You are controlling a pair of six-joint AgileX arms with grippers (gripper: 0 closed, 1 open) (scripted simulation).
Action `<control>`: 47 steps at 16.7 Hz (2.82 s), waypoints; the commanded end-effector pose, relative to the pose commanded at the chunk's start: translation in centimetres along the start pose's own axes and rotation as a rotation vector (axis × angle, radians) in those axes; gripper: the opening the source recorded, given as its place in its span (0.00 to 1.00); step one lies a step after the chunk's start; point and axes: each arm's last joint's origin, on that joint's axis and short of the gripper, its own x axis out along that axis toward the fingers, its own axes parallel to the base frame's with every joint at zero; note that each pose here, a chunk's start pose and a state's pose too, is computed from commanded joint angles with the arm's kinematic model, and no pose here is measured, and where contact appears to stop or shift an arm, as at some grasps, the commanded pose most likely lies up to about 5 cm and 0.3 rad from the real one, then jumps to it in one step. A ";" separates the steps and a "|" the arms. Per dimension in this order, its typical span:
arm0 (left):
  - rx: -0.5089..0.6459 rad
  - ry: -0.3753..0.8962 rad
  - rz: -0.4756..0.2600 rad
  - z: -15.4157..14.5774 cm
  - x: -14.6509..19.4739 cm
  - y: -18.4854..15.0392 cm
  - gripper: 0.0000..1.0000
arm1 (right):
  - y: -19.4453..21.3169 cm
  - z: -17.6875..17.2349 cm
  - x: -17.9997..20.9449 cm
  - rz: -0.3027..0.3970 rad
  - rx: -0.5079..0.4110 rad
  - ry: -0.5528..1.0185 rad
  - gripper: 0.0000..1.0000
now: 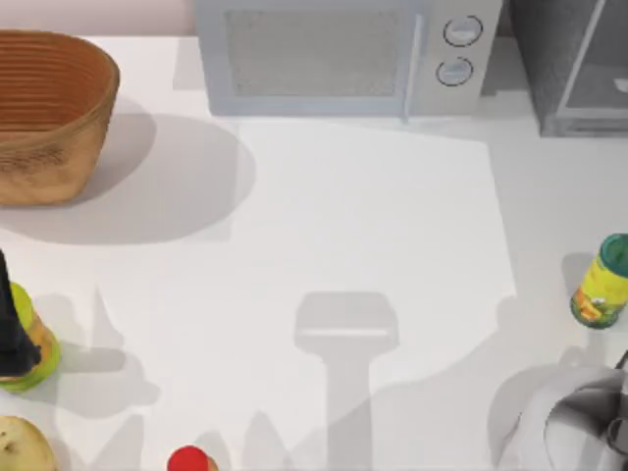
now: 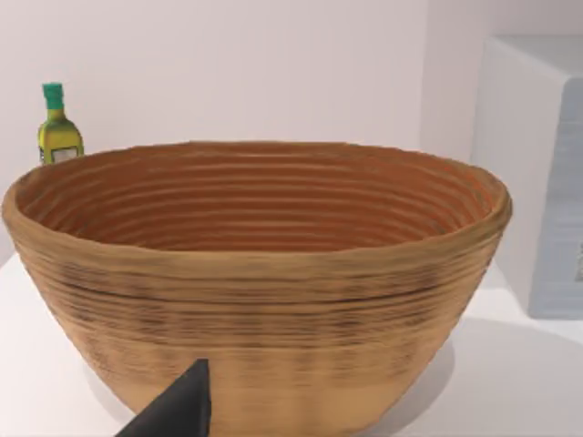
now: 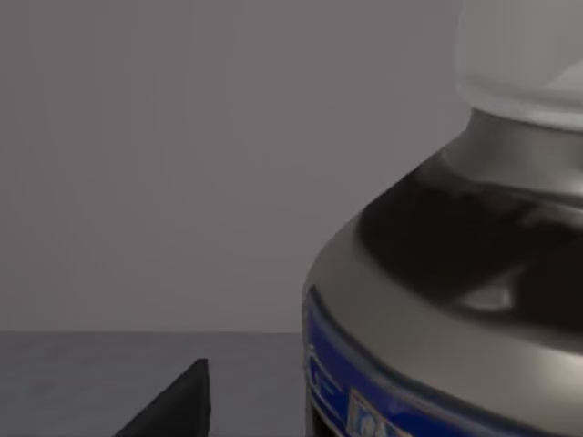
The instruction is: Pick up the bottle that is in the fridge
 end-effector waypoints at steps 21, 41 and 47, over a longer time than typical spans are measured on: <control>0.000 0.000 0.000 0.0 0.0 0.0 1.00 | 0.0 0.0 0.0 0.000 0.000 0.000 0.00; 0.000 0.000 0.000 0.0 0.0 0.0 1.00 | -0.2 5.0 -1.5 0.001 0.000 0.003 0.00; 0.000 0.000 0.000 0.0 0.0 0.0 1.00 | -0.2 4.4 -7.8 -0.002 0.008 0.022 0.00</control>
